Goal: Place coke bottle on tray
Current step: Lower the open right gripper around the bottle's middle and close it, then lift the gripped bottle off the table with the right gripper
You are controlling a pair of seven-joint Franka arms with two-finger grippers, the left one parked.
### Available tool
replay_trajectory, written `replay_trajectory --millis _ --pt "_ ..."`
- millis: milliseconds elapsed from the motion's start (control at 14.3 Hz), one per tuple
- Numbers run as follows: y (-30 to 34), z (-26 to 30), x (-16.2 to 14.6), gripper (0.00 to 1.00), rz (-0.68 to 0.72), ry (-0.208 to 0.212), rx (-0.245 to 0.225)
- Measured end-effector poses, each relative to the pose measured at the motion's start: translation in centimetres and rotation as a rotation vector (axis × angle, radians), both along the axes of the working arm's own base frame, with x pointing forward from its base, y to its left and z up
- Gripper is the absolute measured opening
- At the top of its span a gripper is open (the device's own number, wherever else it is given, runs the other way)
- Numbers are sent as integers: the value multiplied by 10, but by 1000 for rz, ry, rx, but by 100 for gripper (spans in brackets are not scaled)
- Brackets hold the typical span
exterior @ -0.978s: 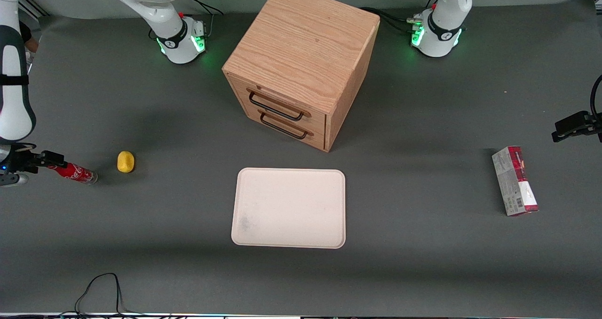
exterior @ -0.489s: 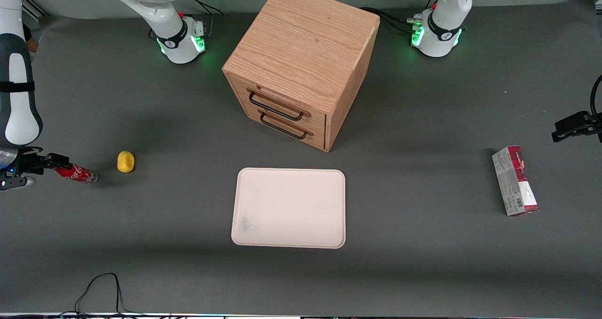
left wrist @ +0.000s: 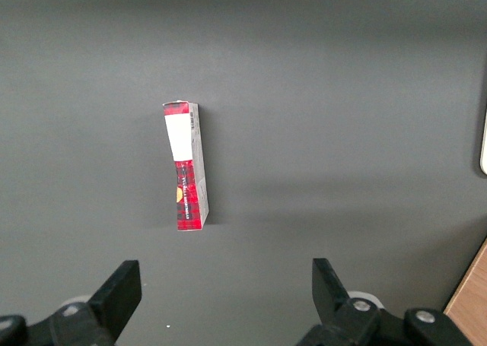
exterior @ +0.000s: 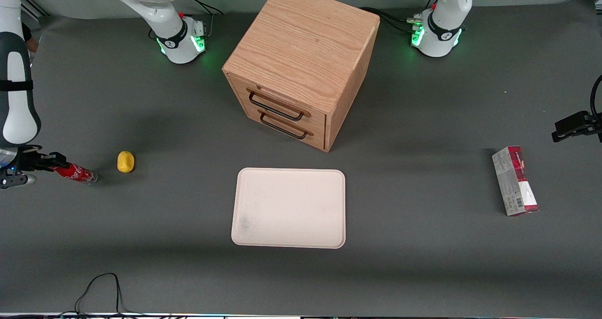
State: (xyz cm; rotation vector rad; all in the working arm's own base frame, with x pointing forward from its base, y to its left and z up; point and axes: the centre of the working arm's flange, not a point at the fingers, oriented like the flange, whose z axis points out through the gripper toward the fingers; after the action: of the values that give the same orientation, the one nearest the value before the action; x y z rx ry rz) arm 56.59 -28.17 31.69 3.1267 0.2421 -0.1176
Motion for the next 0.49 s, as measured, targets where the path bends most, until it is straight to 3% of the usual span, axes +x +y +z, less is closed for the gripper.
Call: replay_trajectory --millis 70,489 --pt "0 1 0 32 2 1 1" --pt "-1 39 5 32 41 -18 10"
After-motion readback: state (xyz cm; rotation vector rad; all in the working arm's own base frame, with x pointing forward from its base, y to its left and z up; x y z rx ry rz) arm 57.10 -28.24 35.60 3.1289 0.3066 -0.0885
